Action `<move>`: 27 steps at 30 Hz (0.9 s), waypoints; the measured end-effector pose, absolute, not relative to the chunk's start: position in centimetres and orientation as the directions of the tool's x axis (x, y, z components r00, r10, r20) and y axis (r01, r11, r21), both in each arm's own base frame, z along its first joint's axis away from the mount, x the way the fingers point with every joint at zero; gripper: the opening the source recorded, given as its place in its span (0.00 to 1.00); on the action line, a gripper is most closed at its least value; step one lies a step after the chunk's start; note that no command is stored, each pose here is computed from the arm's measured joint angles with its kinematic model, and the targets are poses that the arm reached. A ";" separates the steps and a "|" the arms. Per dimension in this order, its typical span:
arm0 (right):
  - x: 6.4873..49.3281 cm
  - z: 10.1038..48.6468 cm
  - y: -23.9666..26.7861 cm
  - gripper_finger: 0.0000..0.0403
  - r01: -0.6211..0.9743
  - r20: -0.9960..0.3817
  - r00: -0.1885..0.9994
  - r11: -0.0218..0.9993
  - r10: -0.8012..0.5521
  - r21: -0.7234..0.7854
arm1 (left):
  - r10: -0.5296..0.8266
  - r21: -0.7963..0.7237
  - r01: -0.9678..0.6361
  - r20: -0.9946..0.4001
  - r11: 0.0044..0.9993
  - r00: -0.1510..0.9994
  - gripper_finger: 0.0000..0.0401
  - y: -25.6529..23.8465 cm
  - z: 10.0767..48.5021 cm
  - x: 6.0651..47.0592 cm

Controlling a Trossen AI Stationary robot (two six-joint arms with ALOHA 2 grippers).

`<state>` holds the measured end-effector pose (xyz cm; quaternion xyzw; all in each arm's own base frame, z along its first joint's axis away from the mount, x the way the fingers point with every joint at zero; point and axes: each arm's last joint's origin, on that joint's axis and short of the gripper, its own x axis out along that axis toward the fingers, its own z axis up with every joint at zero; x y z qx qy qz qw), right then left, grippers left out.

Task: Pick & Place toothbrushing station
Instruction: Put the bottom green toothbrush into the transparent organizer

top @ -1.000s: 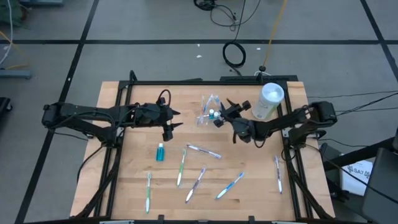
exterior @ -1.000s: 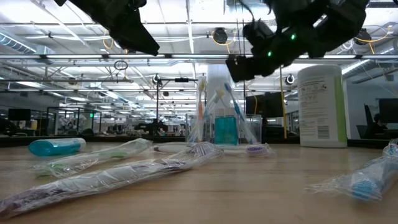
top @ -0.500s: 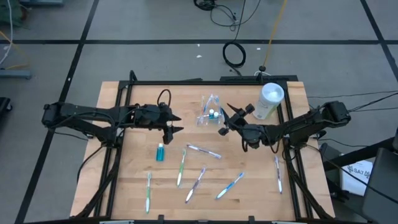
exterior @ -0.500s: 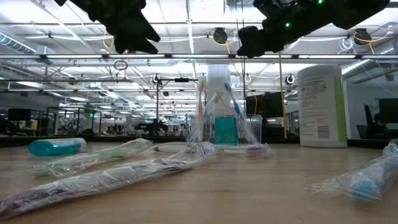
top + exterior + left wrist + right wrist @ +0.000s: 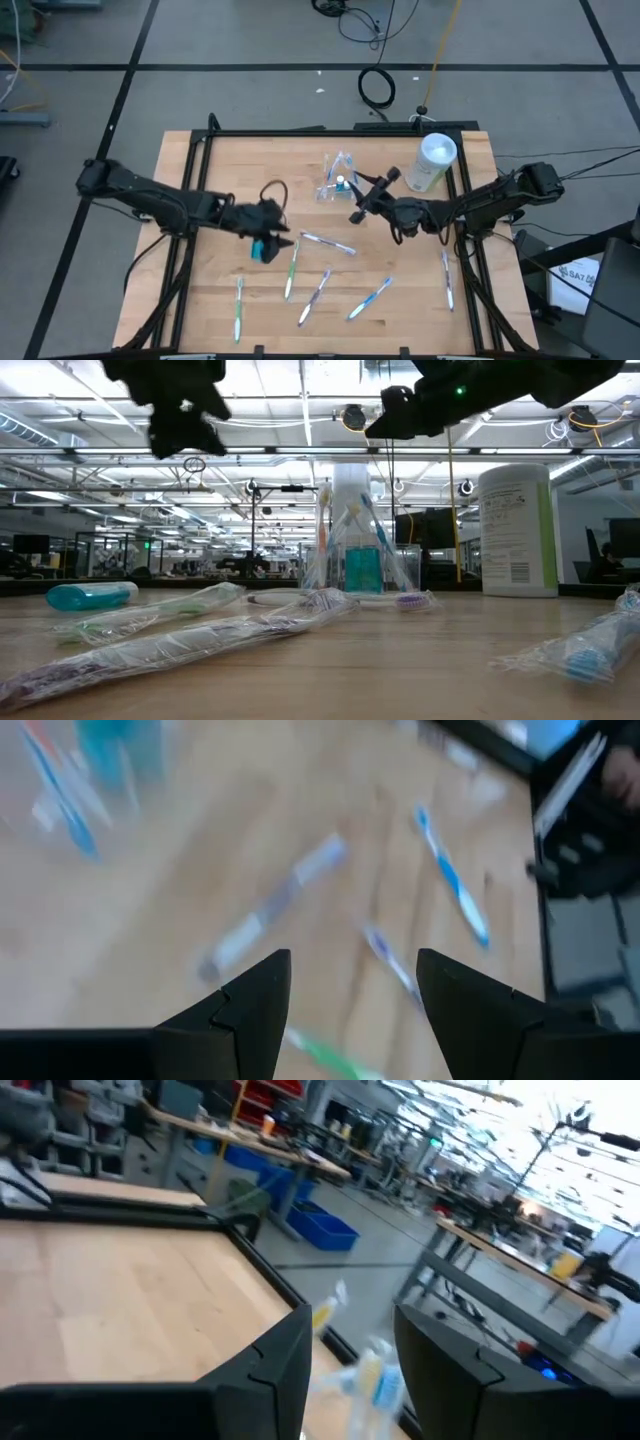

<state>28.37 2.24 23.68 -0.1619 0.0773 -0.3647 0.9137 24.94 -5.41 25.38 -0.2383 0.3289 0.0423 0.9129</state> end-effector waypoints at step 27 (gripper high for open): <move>28.1 26.7 1.4 0.33 0.714 0.201 0.696 0.633 -0.689 -0.300 | -0.225 -0.169 -0.928 -0.970 0.332 0.096 0.56 -19.3 14.9 18.4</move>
